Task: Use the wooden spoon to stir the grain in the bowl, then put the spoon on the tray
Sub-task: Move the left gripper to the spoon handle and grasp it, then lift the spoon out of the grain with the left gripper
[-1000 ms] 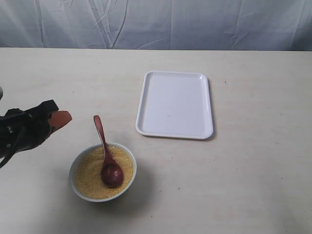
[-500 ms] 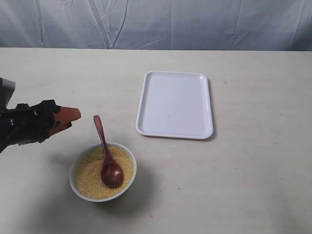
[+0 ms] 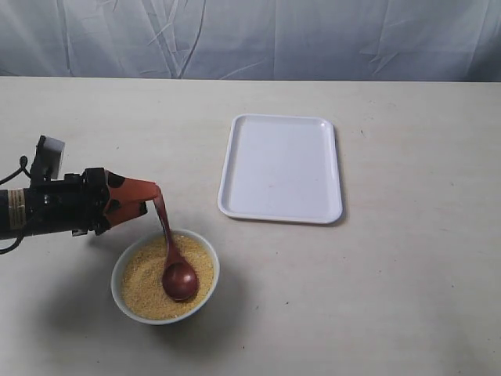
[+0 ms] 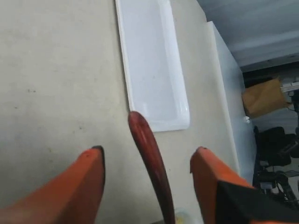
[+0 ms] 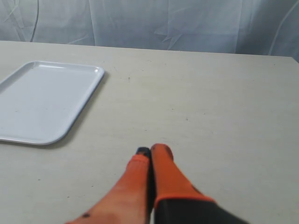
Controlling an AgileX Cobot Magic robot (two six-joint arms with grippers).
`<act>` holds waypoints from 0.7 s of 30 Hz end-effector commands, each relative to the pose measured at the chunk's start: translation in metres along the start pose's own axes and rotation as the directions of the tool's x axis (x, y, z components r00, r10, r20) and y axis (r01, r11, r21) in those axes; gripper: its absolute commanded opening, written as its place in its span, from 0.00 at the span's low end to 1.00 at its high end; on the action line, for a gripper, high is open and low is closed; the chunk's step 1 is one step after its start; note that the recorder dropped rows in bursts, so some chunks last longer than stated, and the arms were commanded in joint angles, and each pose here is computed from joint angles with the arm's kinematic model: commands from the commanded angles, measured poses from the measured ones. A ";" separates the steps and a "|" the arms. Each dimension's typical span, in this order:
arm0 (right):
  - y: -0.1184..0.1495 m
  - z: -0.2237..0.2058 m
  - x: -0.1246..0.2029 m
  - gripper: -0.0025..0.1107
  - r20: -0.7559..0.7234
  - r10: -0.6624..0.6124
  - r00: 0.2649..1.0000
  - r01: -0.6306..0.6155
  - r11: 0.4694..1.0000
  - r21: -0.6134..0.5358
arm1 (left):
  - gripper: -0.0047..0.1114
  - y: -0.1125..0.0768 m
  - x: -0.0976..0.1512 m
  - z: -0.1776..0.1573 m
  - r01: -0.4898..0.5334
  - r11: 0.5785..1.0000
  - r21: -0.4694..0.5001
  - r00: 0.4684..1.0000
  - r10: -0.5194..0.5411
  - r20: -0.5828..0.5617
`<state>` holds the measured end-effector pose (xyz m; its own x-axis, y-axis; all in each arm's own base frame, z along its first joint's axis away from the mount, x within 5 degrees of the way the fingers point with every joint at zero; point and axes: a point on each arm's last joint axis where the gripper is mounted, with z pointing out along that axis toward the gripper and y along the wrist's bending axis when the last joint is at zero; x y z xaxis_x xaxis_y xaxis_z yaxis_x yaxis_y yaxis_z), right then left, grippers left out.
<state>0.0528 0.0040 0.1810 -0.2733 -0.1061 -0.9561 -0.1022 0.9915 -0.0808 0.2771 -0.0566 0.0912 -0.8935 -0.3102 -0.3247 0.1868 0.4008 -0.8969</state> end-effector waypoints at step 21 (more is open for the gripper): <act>0.000 0.000 0.000 0.03 0.012 0.002 1.000 -0.002 1.000 0.007 | 0.40 0.002 -0.001 0.026 -0.036 0.998 0.058 0.995 0.041 -0.089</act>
<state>0.0528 0.0040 0.1810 -0.2733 -0.1061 -0.9561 -0.1022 0.9915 -0.0808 0.2869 -0.0756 0.0813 -0.9200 -0.2007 -0.3366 0.2464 0.3717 -0.8951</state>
